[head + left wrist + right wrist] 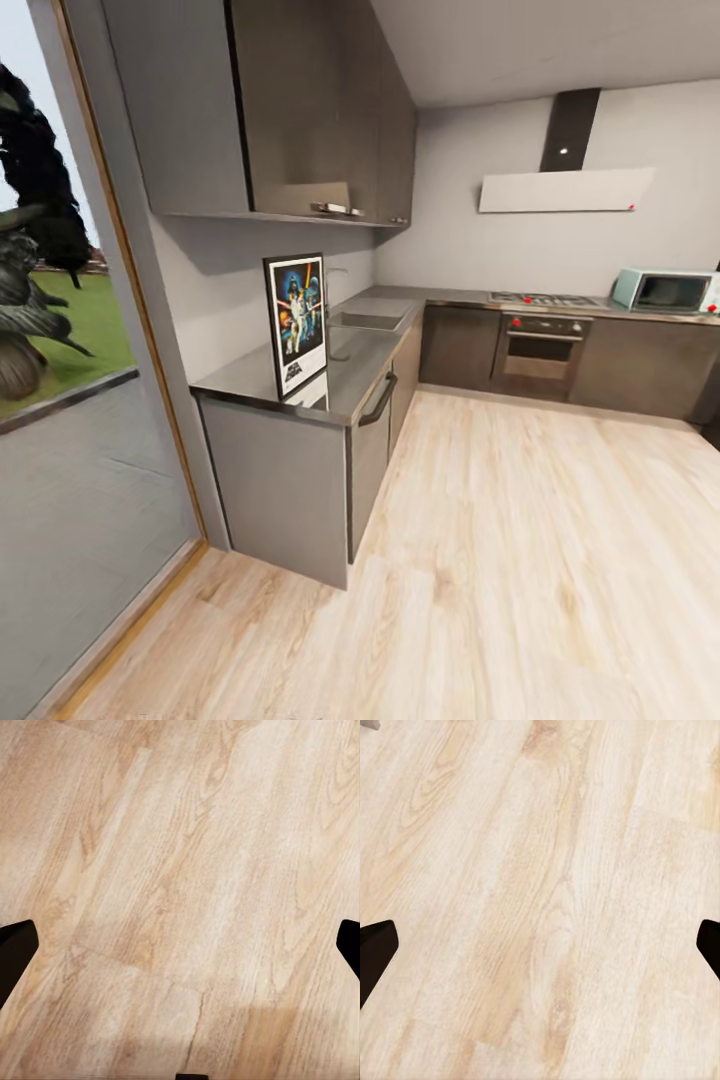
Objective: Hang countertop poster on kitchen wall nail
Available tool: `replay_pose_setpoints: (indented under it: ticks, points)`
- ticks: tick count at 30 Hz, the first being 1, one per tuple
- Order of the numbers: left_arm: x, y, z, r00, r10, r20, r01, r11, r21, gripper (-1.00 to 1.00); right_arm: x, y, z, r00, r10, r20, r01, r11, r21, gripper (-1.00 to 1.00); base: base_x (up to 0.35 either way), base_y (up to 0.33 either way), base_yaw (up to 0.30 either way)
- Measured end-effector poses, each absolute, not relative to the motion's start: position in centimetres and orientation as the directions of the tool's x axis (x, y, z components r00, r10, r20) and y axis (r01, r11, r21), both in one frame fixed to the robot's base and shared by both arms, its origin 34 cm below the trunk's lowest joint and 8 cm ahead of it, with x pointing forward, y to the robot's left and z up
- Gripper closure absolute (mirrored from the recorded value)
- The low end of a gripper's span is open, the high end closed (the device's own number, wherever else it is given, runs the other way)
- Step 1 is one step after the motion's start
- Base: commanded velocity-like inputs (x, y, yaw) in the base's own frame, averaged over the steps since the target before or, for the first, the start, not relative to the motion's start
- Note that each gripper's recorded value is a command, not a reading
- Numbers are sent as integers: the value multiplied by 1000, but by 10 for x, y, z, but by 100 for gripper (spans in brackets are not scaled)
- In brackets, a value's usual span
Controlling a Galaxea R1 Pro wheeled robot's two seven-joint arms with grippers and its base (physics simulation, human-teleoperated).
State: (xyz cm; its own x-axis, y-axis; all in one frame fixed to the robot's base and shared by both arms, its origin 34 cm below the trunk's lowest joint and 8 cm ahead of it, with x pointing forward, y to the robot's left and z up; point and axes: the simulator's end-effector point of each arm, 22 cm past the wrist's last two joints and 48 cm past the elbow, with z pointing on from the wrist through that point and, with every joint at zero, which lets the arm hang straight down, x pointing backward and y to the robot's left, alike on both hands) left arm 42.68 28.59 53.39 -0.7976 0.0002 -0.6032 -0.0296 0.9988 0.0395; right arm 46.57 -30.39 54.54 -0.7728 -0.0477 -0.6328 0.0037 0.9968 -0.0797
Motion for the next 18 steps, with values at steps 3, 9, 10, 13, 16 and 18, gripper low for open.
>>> replay_pose_setpoints:
  ticks: [3,9,10,13,16,18]
  points:
    - [427,286,534,-798,0,-603,-30,999,39,-100,466,-304,545,-773,-48,-632,4,997,-80,-100,0,0,292]
    - [427,287,534,-798,-3,-603,-33,999,39,-100,465,-304,545,-773,-48,-632,4,997,-80,-100,0,0,292]
    - [427,288,534,-797,-5,-603,-36,999,40,-100,465,-304,545,-773,-48,-632,4,997,-80,-100,0,0,292]
    - [426,296,534,-796,-26,-605,-64,997,41,-100,465,-304,545,-773,-48,-632,4,997,-80,-100,0,0,292]
    - [425,311,535,-792,-63,-607,-111,993,41,-100,465,-304,545,-773,-47,-632,4,997,-80,-100,0,0,292]
    - [425,313,535,-792,-69,-607,-118,992,41,-100,465,-304,545,-773,-48,-632,4,997,-80,-100,0,0,292]
